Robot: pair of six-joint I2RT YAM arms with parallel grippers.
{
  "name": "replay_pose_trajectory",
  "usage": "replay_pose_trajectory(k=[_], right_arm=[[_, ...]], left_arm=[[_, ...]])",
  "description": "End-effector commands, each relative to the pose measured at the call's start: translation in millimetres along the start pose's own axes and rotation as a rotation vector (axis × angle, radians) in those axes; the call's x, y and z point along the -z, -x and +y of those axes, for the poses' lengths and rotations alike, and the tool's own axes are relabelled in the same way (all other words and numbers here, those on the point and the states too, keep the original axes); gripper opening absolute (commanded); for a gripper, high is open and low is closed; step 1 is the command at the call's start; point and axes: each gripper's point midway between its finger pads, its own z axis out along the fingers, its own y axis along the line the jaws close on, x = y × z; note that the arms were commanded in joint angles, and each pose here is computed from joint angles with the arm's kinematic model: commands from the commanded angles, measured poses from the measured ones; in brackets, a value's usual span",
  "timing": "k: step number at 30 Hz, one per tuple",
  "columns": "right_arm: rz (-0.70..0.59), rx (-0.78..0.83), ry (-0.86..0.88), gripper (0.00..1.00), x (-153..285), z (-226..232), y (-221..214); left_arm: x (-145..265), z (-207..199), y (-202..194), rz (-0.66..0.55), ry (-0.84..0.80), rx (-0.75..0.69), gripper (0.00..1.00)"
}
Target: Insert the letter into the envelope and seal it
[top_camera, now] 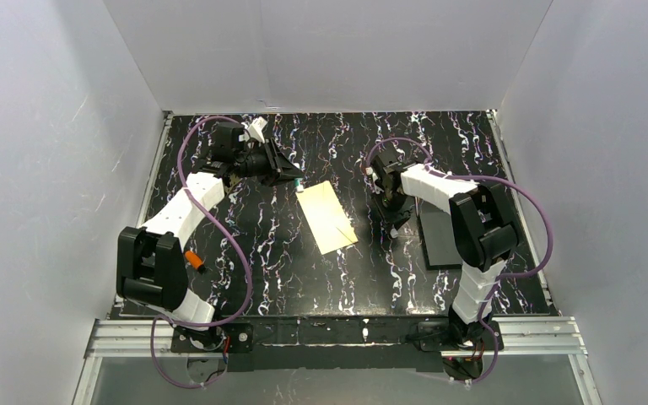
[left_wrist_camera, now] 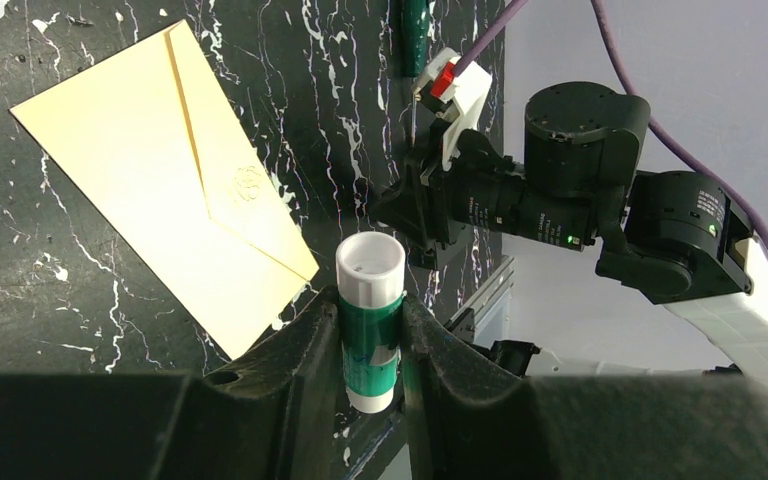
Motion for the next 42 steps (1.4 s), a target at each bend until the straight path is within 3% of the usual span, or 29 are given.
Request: replay_pose_trajectory(k=[1, 5, 10, 15, 22, 29, 35, 42], right_arm=[[0.016, -0.021, 0.008, 0.39, 2.2, 4.2, -4.8], [0.031, -0.046, -0.005, 0.41, 2.2, 3.3, -8.4], [-0.011, -0.089, -0.018, 0.18, 5.3, 2.7, -1.2], [-0.215, -0.132, 0.002, 0.08, 30.1, 6.1, 34.1], [-0.707, -0.170, 0.259, 0.05, 126.9, 53.1, 113.8], [-1.034, -0.148, 0.486, 0.03, 223.6, 105.1, 150.3], [-1.215, -0.084, 0.609, 0.01, 277.4, 148.2, 156.4], [-1.311, -0.032, 0.679, 0.01, 298.0, 183.4, 152.3]], left_arm=[[14.2, -19.8, 4.1, -0.027, -0.052, -0.036, 0.00], [14.3, -21.5, 4.9, -0.029, -0.057, -0.027, 0.00], [15.6, -26.2, 4.9, -0.025, -0.069, 0.000, 0.00], [18.0, -37.8, 2.0, 0.009, -0.103, 0.095, 0.00], [12.6, -50.2, -8.3, 0.117, -0.162, 0.522, 0.00], [12.9, -37.9, -32.1, 0.175, -0.122, 0.977, 0.00], [20.3, -59.7, -38.3, 0.232, -0.109, 1.216, 0.00], [31.8, -72.5, -42.8, 0.209, -0.053, 1.382, 0.00]])
